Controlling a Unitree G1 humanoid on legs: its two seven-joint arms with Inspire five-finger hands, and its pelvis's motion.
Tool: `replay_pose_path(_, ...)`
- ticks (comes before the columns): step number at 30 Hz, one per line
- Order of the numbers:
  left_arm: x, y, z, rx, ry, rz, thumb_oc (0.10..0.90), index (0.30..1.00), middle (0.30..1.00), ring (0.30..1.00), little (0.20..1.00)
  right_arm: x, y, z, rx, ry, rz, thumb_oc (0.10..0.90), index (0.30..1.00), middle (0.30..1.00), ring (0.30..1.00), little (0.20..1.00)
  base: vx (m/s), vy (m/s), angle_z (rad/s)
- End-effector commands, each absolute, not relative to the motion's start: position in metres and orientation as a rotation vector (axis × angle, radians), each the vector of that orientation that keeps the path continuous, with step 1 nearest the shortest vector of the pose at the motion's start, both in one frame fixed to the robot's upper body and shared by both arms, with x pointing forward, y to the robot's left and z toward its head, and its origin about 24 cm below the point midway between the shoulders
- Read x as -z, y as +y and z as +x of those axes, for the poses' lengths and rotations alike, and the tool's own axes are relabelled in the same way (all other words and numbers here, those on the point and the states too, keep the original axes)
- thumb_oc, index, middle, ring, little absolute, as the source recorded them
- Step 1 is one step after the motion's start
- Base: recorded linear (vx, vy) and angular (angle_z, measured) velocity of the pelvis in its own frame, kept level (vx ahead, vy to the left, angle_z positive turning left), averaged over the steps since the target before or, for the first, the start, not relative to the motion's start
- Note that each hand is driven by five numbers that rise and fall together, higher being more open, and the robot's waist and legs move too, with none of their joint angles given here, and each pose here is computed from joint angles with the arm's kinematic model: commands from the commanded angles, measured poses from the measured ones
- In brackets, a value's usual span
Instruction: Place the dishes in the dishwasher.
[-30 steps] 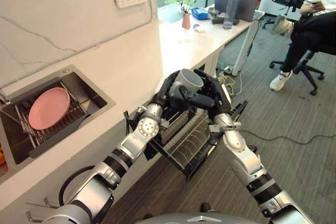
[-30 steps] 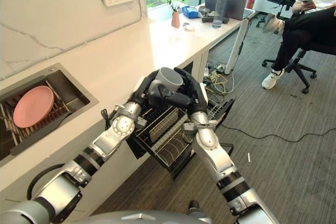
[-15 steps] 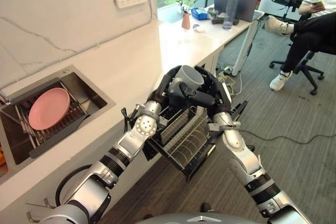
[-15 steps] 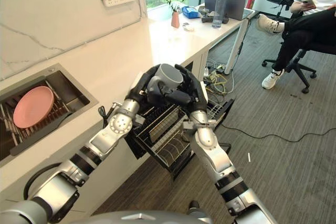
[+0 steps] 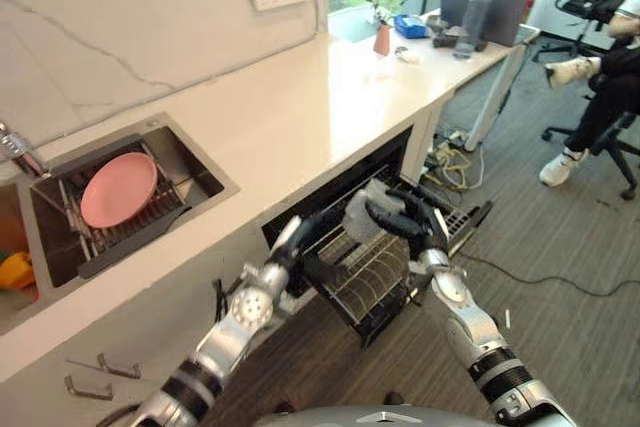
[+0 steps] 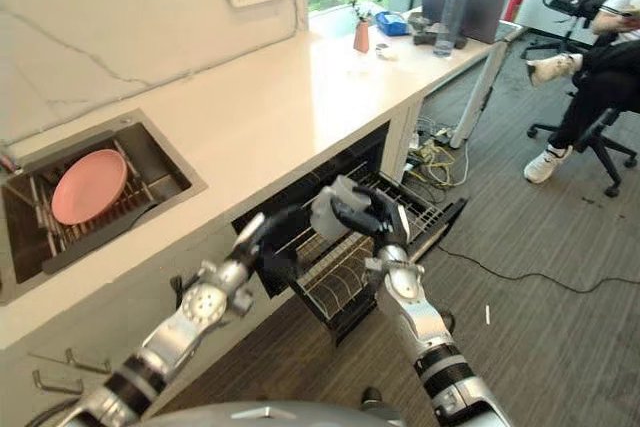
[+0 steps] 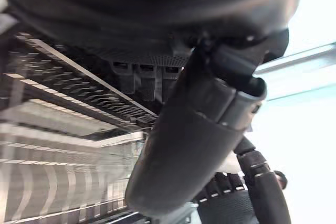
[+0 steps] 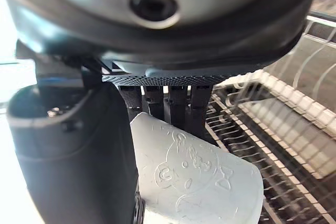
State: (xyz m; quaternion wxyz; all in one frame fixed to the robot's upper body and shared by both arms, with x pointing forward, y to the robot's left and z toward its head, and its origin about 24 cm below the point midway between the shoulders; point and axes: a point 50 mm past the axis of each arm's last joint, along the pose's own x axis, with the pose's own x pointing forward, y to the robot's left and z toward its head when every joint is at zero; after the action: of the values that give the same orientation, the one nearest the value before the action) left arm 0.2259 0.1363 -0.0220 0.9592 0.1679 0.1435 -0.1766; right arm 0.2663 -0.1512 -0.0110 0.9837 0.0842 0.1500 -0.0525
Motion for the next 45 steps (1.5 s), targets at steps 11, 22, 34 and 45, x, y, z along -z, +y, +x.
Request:
replay_pose_path(11,0.005,0.199,0.213,0.288,0.233,0.387,0.8,0.9,0.9,0.9,0.9,-0.013,-0.239,0.319,0.355,0.241,-0.339,0.4,0.3,0.3,0.3,0.3,-0.08,-0.037,0.5)
replay_pose_path(22,0.015,0.235,0.189,0.173,0.315,0.476,0.8,0.9,0.9,0.9,0.9,0.043,-0.241,0.293,0.282,0.539,-0.51,0.4,0.3,0.3,0.3,0.3,-0.08,-0.004,0.23)
replay_pose_path(34,0.116,0.251,0.106,0.052,0.874,0.44,0.8,0.9,0.9,0.9,0.9,0.029,-0.232,0.307,0.217,0.473,-0.638,0.8,0.9,0.9,0.9,0.9,-0.01,0.006,0.0)
replay_pose_path(45,0.169,0.246,-0.01,-0.282,1.497,0.151,0.8,0.9,0.9,0.9,0.9,-0.017,-0.251,0.286,0.32,0.147,-0.485,0.8,0.9,0.9,0.9,0.9,0.05,-0.003,-0.05)
